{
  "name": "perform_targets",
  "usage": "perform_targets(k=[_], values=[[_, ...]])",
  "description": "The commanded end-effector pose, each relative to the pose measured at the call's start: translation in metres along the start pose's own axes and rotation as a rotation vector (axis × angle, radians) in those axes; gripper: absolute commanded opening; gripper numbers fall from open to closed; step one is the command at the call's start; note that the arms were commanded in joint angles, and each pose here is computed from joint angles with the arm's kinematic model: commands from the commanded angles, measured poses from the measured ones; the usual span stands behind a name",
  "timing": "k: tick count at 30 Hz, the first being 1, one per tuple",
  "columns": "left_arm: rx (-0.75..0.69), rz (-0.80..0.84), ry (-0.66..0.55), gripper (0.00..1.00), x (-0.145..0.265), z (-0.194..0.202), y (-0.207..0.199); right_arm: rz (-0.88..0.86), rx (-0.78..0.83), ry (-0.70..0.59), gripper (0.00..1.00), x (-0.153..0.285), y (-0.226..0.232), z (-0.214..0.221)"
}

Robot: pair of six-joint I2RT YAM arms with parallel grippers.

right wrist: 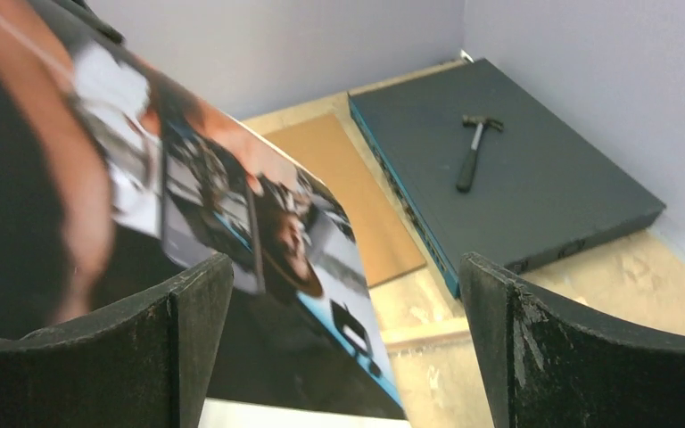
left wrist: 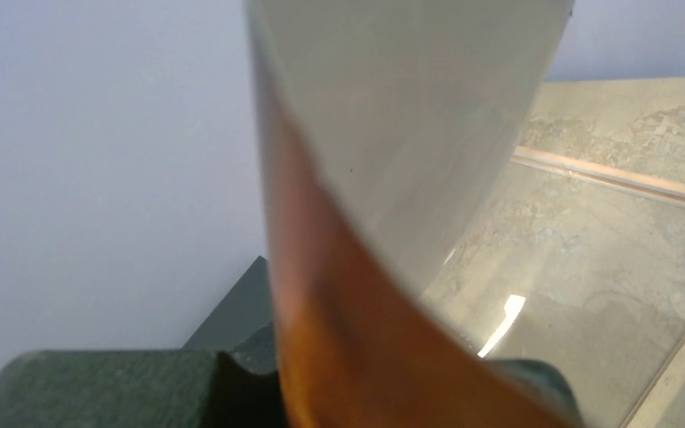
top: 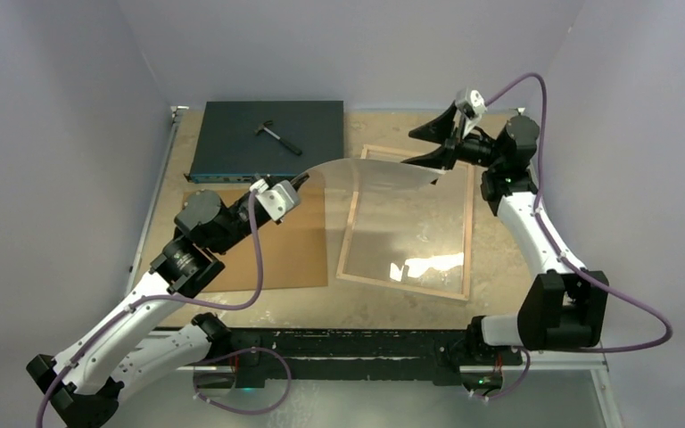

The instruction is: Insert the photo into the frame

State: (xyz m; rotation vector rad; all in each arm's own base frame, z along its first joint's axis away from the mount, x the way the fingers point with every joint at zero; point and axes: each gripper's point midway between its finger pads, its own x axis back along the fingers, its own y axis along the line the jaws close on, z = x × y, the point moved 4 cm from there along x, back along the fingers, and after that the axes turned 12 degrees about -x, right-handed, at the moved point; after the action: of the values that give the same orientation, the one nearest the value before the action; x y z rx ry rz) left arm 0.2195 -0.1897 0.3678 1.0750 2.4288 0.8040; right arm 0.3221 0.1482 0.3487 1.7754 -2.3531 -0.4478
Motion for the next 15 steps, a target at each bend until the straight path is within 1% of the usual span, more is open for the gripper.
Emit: perform_targets(k=[1,4,6,9,10,13,14,15], values=[[0.019,-0.02,-0.02,0.0,0.005,-0.019,0.013,-0.003,0.124,-0.053,0.99,0.016,-0.005,0.0],[0.053,-0.044,0.01,0.0,0.007,-0.02,0.018,0.009,0.076,-0.058,0.97,0.021,-0.02,-0.001],[0.097,-0.102,0.057,0.0,0.009,-0.017,0.027,-0.024,0.095,-0.044,0.97,0.022,-0.016,-0.003],[0.138,-0.127,0.103,0.0,0.013,-0.015,0.031,-0.08,0.123,-0.044,0.98,0.027,-0.002,0.003],[0.149,-0.127,0.113,0.0,0.014,-0.016,0.031,-0.088,0.147,-0.059,0.98,0.03,0.002,0.005],[0.161,-0.102,0.15,0.0,0.014,-0.016,0.031,-0.133,0.154,-0.139,0.98,0.037,0.013,0.015],[0.158,-0.1,0.154,0.0,0.016,-0.016,0.031,-0.159,0.208,-0.183,0.98,0.04,0.017,0.013],[0.155,-0.101,0.153,0.0,0.016,-0.017,0.032,-0.167,0.174,-0.188,0.98,0.037,0.012,0.011]])
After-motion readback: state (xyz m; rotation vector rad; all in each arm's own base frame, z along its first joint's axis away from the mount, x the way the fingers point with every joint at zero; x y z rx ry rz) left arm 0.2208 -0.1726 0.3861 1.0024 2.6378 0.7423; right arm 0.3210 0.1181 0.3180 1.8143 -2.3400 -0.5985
